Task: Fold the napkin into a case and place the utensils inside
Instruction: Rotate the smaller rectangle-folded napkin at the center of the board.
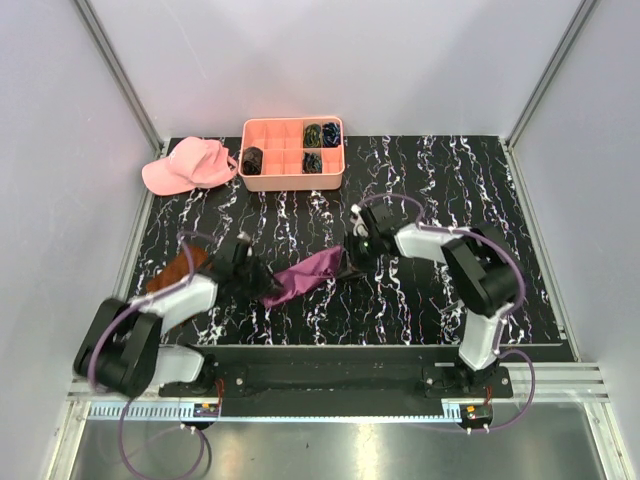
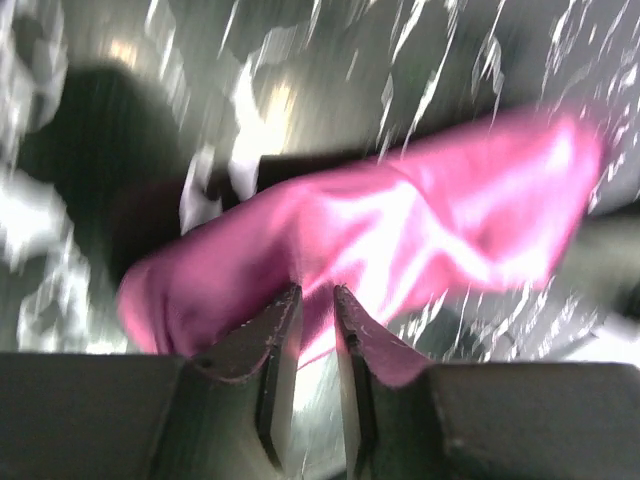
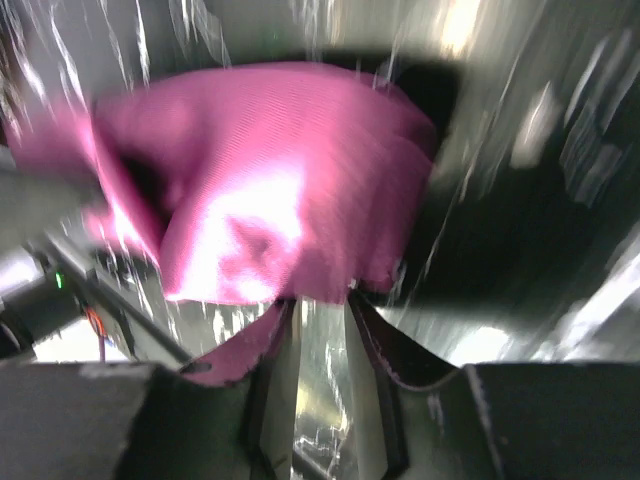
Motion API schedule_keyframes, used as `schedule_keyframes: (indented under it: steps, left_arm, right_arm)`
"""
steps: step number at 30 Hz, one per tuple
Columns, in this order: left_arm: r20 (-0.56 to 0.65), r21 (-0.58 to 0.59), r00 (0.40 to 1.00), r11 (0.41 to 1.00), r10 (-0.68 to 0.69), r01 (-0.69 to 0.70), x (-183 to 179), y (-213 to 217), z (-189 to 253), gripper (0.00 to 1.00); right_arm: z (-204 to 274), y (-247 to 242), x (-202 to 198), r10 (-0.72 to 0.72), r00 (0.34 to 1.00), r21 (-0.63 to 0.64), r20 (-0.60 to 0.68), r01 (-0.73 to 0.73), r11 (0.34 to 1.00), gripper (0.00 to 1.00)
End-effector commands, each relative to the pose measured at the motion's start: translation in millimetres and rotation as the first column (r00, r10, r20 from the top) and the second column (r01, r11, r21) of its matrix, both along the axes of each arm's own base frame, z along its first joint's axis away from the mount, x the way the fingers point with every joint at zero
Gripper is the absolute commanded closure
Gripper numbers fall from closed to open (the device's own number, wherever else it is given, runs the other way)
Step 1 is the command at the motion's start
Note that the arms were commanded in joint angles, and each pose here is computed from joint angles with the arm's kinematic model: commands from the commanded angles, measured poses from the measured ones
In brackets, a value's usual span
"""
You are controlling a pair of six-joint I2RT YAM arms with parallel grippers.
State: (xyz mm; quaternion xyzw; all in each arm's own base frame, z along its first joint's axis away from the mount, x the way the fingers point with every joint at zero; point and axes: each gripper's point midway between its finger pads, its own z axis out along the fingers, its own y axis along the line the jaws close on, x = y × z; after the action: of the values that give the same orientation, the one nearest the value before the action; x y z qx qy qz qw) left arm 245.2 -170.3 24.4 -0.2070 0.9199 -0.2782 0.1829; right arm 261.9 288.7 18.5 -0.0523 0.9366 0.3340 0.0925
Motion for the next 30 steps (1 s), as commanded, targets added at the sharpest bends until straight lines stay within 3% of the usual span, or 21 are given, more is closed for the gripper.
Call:
schedule_keyframes:
  steps: [1, 5, 9, 13, 18, 23, 25, 27, 30]
  left_arm:
    - [0.034, -0.056, 0.997, 0.996, 0.068, -0.066, -26.2, 4.8, 17.0, 0.73]
    - [0.052, -0.081, 0.996, 0.995, 0.066, -0.062, -44.5, 7.4, 29.5, 0.70]
    - [0.079, -0.111, 0.997, 0.994, 0.021, -0.012, -51.2, 2.1, 48.0, 0.69]
    - [0.113, -0.054, 0.993, 0.998, -0.019, 0.025, -35.3, 1.4, 67.9, 0.67]
    - [0.042, 0.037, 0.998, 0.999, -0.036, 0.035, -30.9, 10.7, 47.3, 0.80]
    - [0.046, 0.099, 0.998, 0.994, 0.033, -0.037, -31.4, 29.2, 31.2, 0.83]
    - [0.044, 0.115, 0.997, 0.991, 0.065, -0.070, -35.6, 35.9, 27.1, 0.85]
    - [0.035, 0.141, 0.994, 0.984, 0.102, -0.106, -43.4, 45.3, 22.5, 0.94]
    - [0.055, 0.156, 0.983, 0.971, 0.177, -0.184, -50.2, 58.3, 15.6, 0.94]
  right_arm:
    - [-1.8, -6.5, 64.3, 0.039, 0.995, -0.106, 0.092, -0.029, 0.994, 0.66]
    - [5.6, -21.0, 101.6, 0.033, 0.991, -0.172, 0.133, -0.009, 0.985, 0.61]
    - [16.1, -38.0, 105.5, 0.011, 0.991, -0.251, 0.135, 0.023, 0.968, 0.56]
    - [30.7, -9.6, 77.6, -0.064, 0.997, -0.054, 0.044, 0.066, 0.996, 0.55]
    - [38.5, 38.9, 42.6, -0.085, 0.996, 0.162, 0.016, 0.082, 0.983, 0.54]
    - [27.5, 52.9, 39.2, -0.174, 0.983, 0.232, -0.055, 0.182, 0.955, 0.54]
    - [21.0, 58.9, 42.0, -0.179, 0.981, 0.261, -0.079, 0.194, 0.946, 0.54]
    - [15.0, 66.4, 44.1, -0.163, 0.981, 0.286, -0.104, 0.186, 0.940, 0.54]
    - [9.3, 72.9, 54.7, -0.170, 0.980, 0.288, -0.105, 0.194, 0.938, 0.54]
